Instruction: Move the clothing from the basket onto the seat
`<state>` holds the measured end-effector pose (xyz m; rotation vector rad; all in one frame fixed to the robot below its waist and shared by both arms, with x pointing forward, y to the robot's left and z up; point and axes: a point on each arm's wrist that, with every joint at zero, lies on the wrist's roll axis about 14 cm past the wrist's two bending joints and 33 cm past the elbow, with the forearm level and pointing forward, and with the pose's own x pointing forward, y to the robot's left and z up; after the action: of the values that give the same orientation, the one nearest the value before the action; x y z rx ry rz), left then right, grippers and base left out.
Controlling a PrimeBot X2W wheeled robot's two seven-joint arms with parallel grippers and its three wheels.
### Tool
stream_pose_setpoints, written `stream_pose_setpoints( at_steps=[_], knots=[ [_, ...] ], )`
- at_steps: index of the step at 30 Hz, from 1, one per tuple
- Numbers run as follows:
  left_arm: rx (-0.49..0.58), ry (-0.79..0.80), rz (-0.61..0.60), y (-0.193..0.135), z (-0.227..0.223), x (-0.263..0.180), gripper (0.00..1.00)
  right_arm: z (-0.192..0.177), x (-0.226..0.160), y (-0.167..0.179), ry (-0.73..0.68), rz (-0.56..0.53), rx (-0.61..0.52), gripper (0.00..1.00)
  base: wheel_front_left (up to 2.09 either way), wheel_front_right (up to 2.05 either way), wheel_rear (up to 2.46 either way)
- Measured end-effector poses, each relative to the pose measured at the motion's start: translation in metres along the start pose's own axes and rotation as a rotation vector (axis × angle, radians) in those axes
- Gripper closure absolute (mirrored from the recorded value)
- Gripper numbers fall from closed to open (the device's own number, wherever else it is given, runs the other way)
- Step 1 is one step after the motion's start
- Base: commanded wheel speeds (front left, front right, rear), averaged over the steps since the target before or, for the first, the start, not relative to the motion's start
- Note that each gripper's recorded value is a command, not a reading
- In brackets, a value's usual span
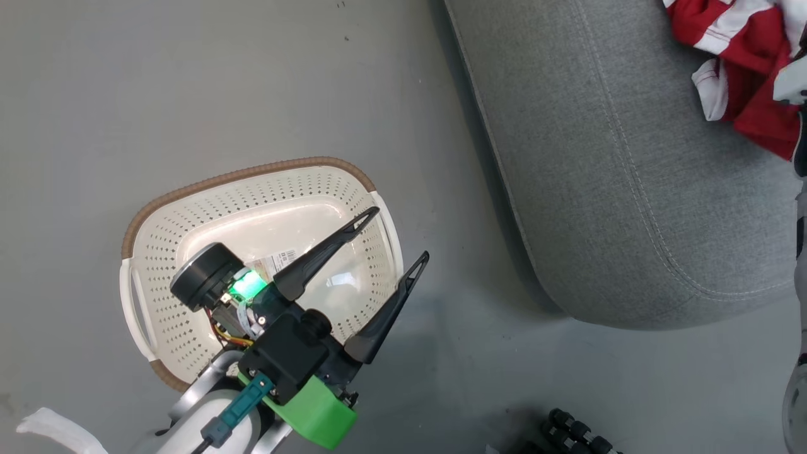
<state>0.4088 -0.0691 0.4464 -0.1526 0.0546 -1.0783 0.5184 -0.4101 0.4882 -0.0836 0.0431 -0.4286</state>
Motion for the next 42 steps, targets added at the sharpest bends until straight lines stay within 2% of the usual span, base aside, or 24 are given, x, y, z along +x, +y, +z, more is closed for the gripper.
stream_pose_setpoints(
  at_steps=[4, 9, 16, 23, 31, 42],
  knots=[
    [0.000, 0.000, 0.007, 0.002, -0.001, -0.001, 0.00, -0.012, -0.008, 0.005, 0.015, 0.005, -0.003, 0.00, 0.00, 0.00, 0.00],
    [0.015, -0.013, 0.022, 0.002, 0.005, -0.001, 0.00, 0.000, -0.024, 0.015, -0.043, 0.032, -0.014, 0.00, 0.00, 0.00, 0.00],
    [0.034, -0.045, 0.076, 0.004, 0.019, -0.004, 0.00, 0.003, -0.067, 0.051, -0.079, 0.121, -0.011, 0.00, 0.00, 0.00, 0.00],
    [0.039, -0.075, 0.189, 0.010, 0.035, -0.018, 0.00, 0.011, -0.113, 0.080, -0.103, 0.214, 0.024, 0.00, 0.00, 0.00, 0.00],
    [0.066, -0.115, 0.393, 0.030, 0.054, -0.049, 0.00, 0.012, -0.156, 0.110, -0.100, 0.320, 0.081, 0.00, 0.00, 0.00, 0.00],
    [0.101, -0.154, 0.732, 0.073, 0.075, -0.121, 0.00, 0.026, -0.187, 0.156, -0.098, 0.470, 0.149, 0.00, 0.00, 0.00, 0.00]
  ],
)
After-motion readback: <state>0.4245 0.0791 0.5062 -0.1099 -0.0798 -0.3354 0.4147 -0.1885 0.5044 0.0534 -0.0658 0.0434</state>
